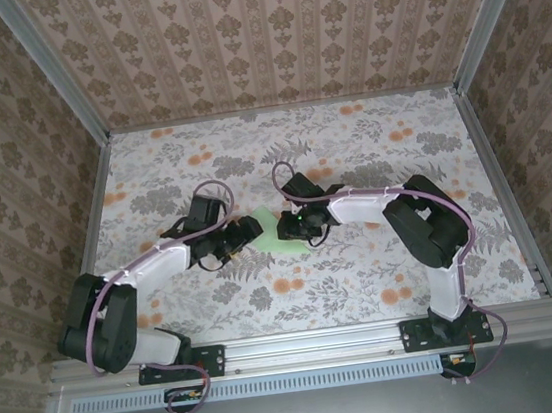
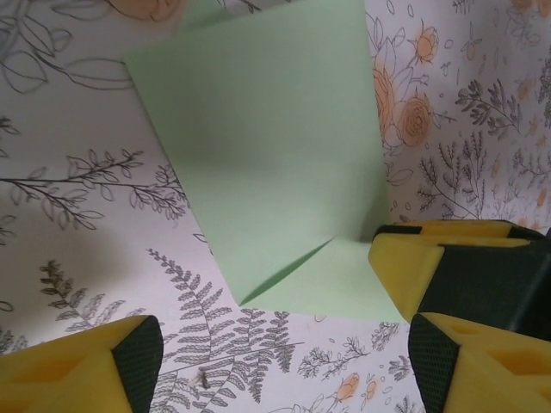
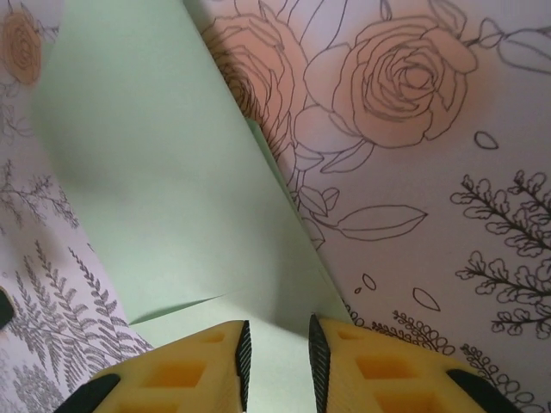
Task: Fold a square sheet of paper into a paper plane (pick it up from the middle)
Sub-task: Move the square sheet of paper to the center of the table, then fold the wing for the fifth time at the center of the table.
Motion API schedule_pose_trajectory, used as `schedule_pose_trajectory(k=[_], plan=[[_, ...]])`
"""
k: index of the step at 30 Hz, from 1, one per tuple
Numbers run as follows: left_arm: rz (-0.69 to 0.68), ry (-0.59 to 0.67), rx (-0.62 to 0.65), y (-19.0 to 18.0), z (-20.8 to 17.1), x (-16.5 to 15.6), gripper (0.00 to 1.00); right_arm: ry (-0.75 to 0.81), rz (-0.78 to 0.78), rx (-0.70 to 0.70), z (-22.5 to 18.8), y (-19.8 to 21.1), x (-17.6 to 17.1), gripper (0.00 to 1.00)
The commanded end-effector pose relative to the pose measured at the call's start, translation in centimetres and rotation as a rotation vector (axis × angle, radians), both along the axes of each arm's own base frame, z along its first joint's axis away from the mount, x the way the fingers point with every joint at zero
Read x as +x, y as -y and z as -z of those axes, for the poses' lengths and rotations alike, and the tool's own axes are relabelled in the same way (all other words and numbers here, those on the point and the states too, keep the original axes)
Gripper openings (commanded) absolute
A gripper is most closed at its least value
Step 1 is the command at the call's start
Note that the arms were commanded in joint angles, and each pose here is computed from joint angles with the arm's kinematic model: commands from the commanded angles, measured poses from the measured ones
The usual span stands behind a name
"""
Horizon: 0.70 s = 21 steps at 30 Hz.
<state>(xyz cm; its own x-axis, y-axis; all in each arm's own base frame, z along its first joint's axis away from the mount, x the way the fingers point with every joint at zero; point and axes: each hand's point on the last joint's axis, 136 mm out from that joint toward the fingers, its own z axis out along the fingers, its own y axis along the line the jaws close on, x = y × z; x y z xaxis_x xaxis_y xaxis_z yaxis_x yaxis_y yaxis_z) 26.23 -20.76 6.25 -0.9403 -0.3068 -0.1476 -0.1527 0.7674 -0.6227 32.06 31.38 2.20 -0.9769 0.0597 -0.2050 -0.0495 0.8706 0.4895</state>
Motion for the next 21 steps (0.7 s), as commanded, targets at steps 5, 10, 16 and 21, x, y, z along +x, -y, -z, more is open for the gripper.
schedule_pose_trajectory(k=[5,10,16,21], plan=[[-0.082,-0.086,-0.049,0.3,1.4,-0.8,0.70,-0.078,0.065,0.024,2.1,1.0,-0.6,0.27],[-0.103,-0.113,-0.103,1.1,1.8,-0.7,0.63,-0.118,0.109,0.081,2.5,1.4,-0.7,0.27],[-0.117,-0.136,-0.129,1.7,2.3,-0.4,0.53,-0.171,0.163,0.190,3.0,1.7,-0.7,0.27],[-0.118,-0.144,-0.130,2.0,2.7,0.0,0.45,-0.187,0.171,0.225,3.0,1.9,-0.8,0.27]])
